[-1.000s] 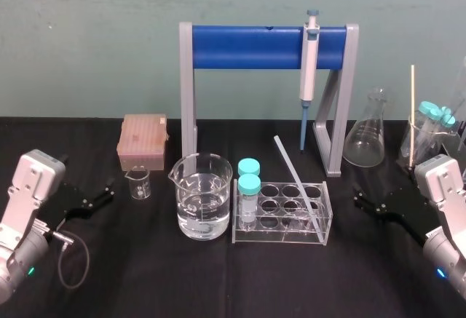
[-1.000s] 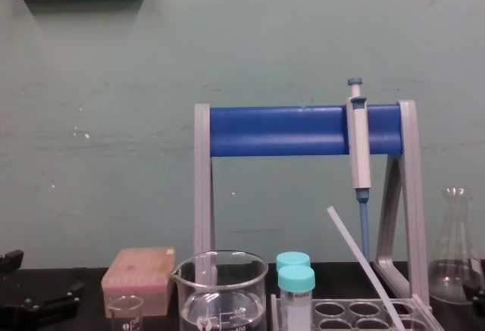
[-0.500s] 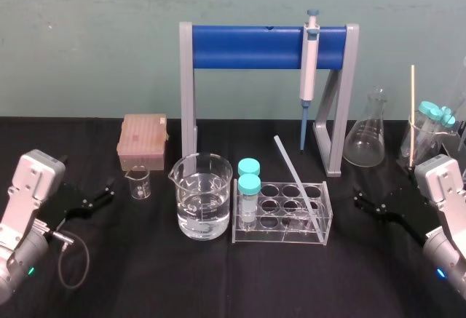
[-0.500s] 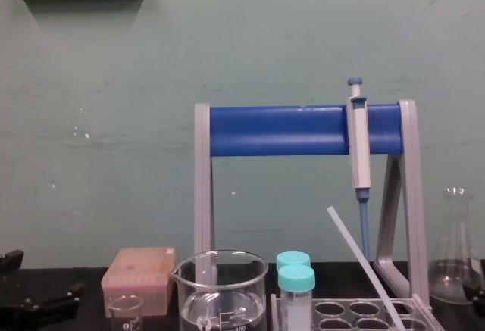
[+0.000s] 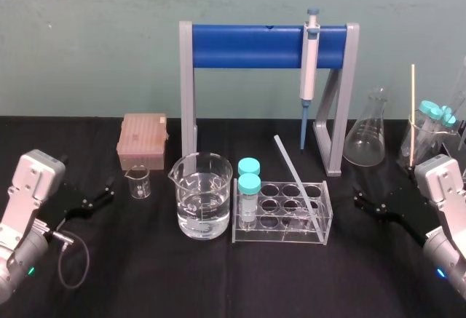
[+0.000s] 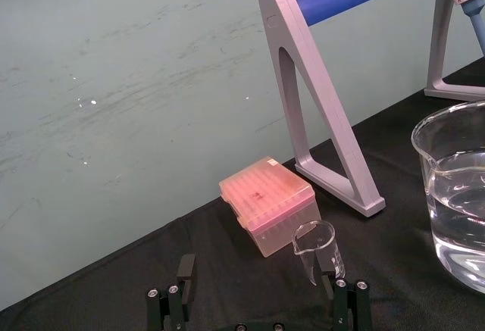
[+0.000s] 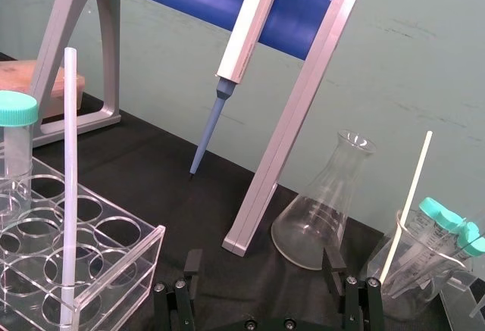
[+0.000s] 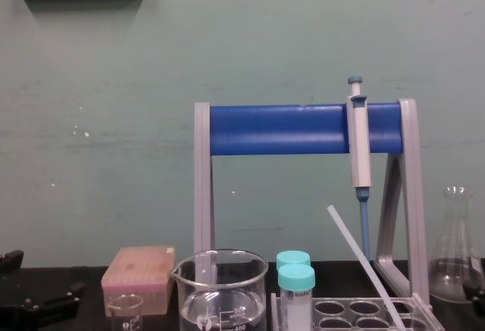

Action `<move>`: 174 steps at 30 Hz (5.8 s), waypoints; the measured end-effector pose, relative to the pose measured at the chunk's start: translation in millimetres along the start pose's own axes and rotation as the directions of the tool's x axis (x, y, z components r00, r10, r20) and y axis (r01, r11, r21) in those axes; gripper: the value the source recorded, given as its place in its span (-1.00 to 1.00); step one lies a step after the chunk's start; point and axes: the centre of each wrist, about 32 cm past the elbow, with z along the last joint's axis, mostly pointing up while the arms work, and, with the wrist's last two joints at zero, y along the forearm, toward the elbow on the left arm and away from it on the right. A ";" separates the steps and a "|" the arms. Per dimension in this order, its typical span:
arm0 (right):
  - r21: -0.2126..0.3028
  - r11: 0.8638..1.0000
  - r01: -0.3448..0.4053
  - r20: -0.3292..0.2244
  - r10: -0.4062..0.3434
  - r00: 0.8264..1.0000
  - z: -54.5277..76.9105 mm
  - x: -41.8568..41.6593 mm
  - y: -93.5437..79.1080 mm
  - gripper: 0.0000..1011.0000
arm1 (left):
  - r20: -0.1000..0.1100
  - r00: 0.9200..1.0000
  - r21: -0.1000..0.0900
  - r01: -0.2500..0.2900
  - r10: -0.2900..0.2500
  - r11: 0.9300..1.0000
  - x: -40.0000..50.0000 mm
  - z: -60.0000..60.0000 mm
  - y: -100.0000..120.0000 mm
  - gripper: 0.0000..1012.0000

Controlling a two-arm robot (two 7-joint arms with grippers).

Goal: Pick up the stirring rod with one hand, then place it down.

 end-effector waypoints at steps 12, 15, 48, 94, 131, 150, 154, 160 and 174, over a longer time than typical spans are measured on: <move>0.000 1.000 0.000 0.000 0.000 1.000 0.0 0.0 0.0 0.98 | 0.000 1.000 0.000 0.000 0.000 1.000 0.0 0.0 0.0 0.98; 0.000 1.000 0.000 0.000 0.000 1.000 0.0 0.0 0.0 0.98 | 0.000 1.000 0.000 0.000 0.000 1.000 0.0 0.0 0.0 0.98; 0.257 0.914 -0.315 -0.124 0.354 0.927 28.5 14.6 30.7 0.98 | 0.000 1.000 0.000 0.000 0.000 1.000 0.0 0.0 0.0 0.98; 0.130 0.822 -0.554 -0.339 0.562 0.754 40.0 17.1 102.0 0.98 | 0.000 1.000 0.000 0.000 0.000 1.000 0.0 0.0 0.0 0.98; 0.133 0.822 -0.554 -0.338 0.563 0.754 40.2 17.5 101.8 -0.85 | 0.000 1.000 0.000 0.000 0.000 1.000 0.0 0.0 0.0 0.98; 0.200 0.846 -0.495 -0.235 0.532 0.814 52.4 22.6 96.2 -0.86 | 0.000 1.000 0.000 0.000 0.000 1.000 0.0 0.0 0.0 0.98; 0.242 0.857 -0.456 -0.159 0.498 0.852 63.9 26.0 93.8 -0.86 | 0.000 1.000 0.000 0.000 0.000 1.000 0.0 0.0 0.0 0.98; 0.345 0.850 -0.398 -0.060 0.443 0.895 79.5 31.7 92.3 -0.86 | 0.000 1.000 0.000 0.000 0.000 1.000 0.0 0.0 0.0 0.98; 0.576 0.759 -0.303 -0.058 0.408 0.911 70.0 35.8 90.6 -0.86 | 0.000 1.000 0.000 0.000 0.000 1.000 0.0 0.0 0.0 0.98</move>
